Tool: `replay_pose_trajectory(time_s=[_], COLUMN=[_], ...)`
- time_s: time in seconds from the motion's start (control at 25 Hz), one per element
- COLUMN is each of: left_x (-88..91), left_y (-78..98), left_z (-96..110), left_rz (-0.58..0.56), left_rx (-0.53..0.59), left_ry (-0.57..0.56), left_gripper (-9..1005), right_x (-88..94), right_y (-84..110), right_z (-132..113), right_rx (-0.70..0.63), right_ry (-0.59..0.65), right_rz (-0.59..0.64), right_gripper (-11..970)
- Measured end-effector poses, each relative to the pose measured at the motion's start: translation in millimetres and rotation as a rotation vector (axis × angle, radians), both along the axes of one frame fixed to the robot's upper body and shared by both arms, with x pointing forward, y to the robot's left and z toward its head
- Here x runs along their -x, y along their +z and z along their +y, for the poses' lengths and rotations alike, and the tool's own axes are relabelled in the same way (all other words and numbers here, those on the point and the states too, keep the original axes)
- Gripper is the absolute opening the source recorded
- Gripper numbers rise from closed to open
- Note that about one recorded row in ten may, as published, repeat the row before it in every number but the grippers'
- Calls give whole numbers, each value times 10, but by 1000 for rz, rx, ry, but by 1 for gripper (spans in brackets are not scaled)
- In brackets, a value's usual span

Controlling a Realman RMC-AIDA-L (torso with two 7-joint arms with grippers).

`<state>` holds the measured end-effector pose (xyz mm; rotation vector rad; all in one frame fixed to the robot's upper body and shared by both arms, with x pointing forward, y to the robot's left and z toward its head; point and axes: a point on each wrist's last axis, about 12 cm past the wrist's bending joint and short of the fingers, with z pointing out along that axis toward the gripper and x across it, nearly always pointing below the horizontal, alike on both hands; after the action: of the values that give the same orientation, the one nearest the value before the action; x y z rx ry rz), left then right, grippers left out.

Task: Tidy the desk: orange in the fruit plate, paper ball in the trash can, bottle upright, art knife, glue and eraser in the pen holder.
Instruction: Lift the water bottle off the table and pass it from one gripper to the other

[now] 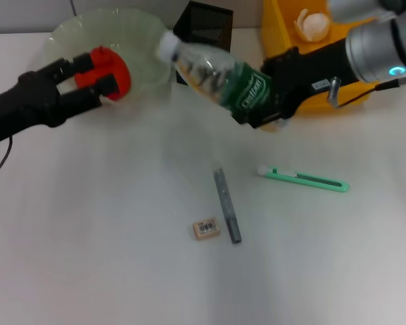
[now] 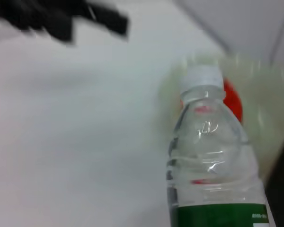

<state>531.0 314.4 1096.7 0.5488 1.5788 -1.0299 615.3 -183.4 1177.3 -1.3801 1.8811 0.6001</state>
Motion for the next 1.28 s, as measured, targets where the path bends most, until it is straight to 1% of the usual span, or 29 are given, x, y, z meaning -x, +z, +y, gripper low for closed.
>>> replay_pose_trajectory(time_s=[0.04, 0.08, 0.12, 0.16, 0.2, 0.24, 0.32, 0.4, 0.56, 0.6, 0.72, 0.96, 1.0, 1.24, 1.28], left_x=[6, 14, 22, 28, 35, 35, 36, 53, 58, 72, 77, 87, 96, 105, 117], left_y=[2, 3, 5, 10, 21, 21, 35, 41, 45, 57, 62, 49, 45, 38, 39], left_z=[-9, -23, -42, -56, -81, -81, -123, -220, -237, -295, -318, -364, -402, -430, -463], left_rz=[-5, -11, -18, -24, -34, -34, -41, -55, -60, -70, -73, -75, -76, -80, -84], left_rx=[17, 30, 46, 57, 76, 76, 98, 140, 149, 197, 238, 272, 288, 297, 313], left_ry=[8, 11, 13, 12, 7, 7, -4, -20, -24, -39, -38, -42, -56, -64, -78], left_gripper=[835, 835, 835, 835, 835, 835, 835, 835, 835, 835, 835, 835, 835, 834, 834], right_x=[0, 48, 48, 84, 140, 140, 177, 218, 247, 270, 287, 327, 333, 344, 346], right_y=[0, 6, 6, 3, -1, -1, -11, -74, -140, -175, -208, -291, -319, -380, -391], right_z=[0, -36, -36, -54, -83, -83, -105, -106, -90, -74, -62, -36, -15, 28, 33], right_rx=[0, -93, -93, -146, -227, -227, -289, -351, -383, -398, -411, -457, -461, -465, -465], right_ry=[0, 25, 25, 45, 82, 82, 102, 120, 134, 153, 165, 177, 183, 190, 191], right_rz=[0, -14, -14, -19, -25, -25, -20, -7, 3, 10, 13, 19, 25, 45, 48], right_gripper=[769, 769, 769, 769, 769, 769, 769, 769, 770, 770, 770, 769, 769, 769, 769])
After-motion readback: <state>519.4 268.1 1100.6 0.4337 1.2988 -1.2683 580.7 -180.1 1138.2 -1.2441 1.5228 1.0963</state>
